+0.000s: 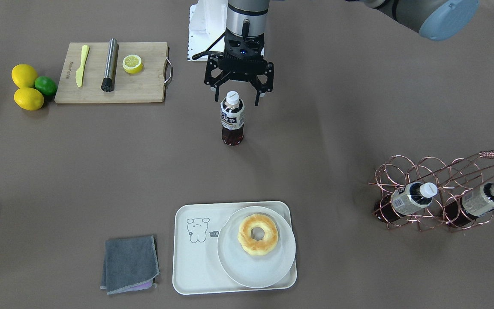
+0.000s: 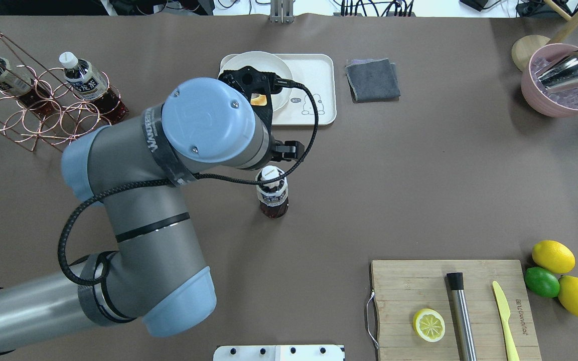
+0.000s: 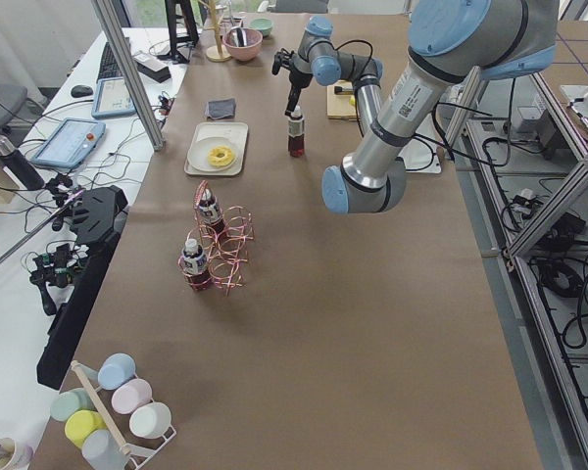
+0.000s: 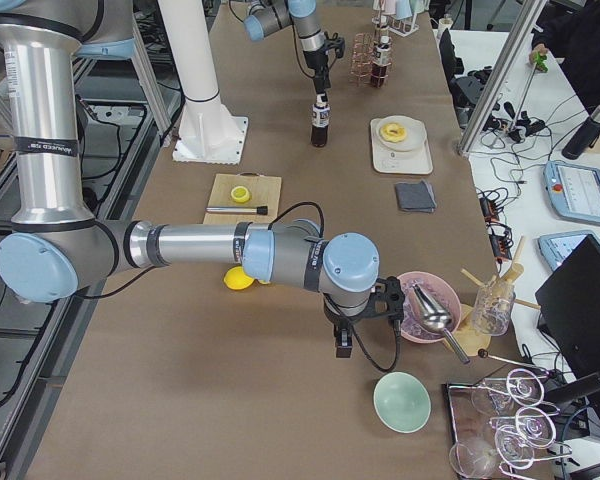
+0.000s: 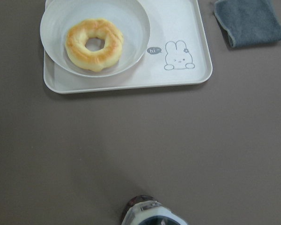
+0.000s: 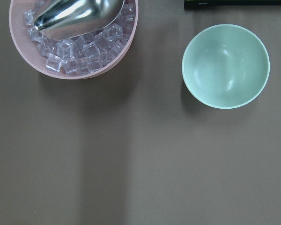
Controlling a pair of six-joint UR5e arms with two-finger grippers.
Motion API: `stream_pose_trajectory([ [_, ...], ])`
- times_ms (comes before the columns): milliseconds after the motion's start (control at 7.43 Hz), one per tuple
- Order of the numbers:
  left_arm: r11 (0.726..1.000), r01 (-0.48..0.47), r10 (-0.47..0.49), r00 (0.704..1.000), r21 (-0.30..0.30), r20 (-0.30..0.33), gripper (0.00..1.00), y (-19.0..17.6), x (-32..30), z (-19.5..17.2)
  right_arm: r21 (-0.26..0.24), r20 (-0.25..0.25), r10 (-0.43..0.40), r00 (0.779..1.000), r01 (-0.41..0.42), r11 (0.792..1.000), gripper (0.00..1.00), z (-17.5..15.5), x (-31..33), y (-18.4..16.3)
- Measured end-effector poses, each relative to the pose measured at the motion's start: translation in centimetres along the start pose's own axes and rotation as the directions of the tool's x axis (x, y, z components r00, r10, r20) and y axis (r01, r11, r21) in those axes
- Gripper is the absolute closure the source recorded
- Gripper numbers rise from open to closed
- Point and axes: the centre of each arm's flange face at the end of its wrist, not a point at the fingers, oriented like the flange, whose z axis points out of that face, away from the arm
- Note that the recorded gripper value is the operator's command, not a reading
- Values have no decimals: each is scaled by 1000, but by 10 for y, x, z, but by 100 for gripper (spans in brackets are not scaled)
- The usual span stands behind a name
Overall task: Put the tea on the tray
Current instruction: 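Open the left gripper and withdraw it back to the rack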
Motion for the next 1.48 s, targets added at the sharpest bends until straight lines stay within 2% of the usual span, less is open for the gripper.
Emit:
stream_pose_trajectory([
  [269,1000,-14,14,1000,12,-19,2,-35,-39,-25,4,2,7,1000,-7,1000,0,-1,-2,-1],
  [404,998,-49,50,998,28,-29,2,-42,-67,-34,9,6,7,1000,-7,1000,0,-3,-4,-2],
  [538,995,-92,93,995,50,-25,2,-48,-96,-32,13,10,12,1000,-12,1000,0,-5,-7,-3],
  [807,993,-99,99,995,60,13,2,-65,-153,-28,18,13,15,1000,-15,1000,0,-7,-11,-7],
  [1076,994,-110,109,993,9,34,2,-79,-239,-42,18,12,-2,1000,2,1000,0,-8,-21,-16],
  [1480,967,-230,238,969,-107,61,2,-84,-411,-71,11,12,-28,1000,28,1000,0,-5,-56,-38],
])
